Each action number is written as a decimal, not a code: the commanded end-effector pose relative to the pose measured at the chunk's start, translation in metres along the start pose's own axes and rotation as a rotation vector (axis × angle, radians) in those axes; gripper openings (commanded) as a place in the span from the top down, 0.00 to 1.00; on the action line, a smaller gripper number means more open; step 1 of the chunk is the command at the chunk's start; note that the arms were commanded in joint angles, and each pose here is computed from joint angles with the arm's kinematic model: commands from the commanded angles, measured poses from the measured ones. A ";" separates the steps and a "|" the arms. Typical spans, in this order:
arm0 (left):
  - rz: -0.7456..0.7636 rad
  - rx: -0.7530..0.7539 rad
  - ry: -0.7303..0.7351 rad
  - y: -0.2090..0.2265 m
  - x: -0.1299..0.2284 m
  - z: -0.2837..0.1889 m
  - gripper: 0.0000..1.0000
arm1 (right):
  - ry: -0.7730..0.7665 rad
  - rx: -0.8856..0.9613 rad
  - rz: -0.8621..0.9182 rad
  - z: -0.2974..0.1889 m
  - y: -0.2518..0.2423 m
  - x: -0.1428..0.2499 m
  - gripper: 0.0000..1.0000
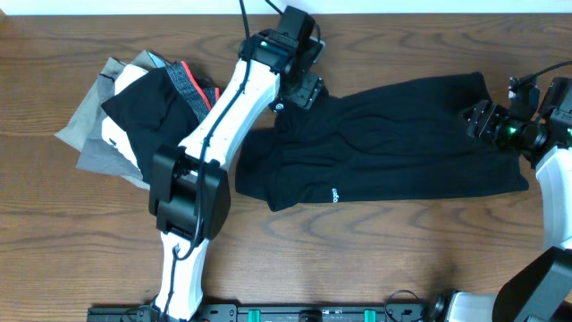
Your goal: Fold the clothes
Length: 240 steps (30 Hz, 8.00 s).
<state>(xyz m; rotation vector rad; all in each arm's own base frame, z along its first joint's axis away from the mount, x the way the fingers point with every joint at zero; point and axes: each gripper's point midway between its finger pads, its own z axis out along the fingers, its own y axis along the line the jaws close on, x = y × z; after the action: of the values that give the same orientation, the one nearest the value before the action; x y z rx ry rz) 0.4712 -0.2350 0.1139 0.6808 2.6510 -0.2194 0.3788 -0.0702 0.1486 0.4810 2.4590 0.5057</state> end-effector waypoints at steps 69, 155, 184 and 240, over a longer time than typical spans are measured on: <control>0.224 0.075 0.210 -0.086 0.050 -0.035 0.94 | -0.134 0.153 0.000 0.006 -0.025 -0.036 0.34; 0.192 0.082 0.493 -0.080 0.119 -0.086 0.93 | 0.406 0.546 0.081 -0.013 -0.114 -0.048 0.98; 0.169 0.004 0.578 -0.064 0.136 -0.098 0.44 | 0.429 0.556 0.108 -0.008 -0.120 -0.038 0.25; -0.096 0.133 0.187 -0.061 0.156 -0.032 0.40 | 0.320 0.249 0.194 0.071 -0.132 0.014 0.60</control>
<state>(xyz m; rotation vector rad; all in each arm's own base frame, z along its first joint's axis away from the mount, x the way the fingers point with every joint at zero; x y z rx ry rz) 0.3168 -0.2122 0.1020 0.6391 2.8420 -0.3326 0.3756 -0.1792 0.0241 0.8595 2.8396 0.2720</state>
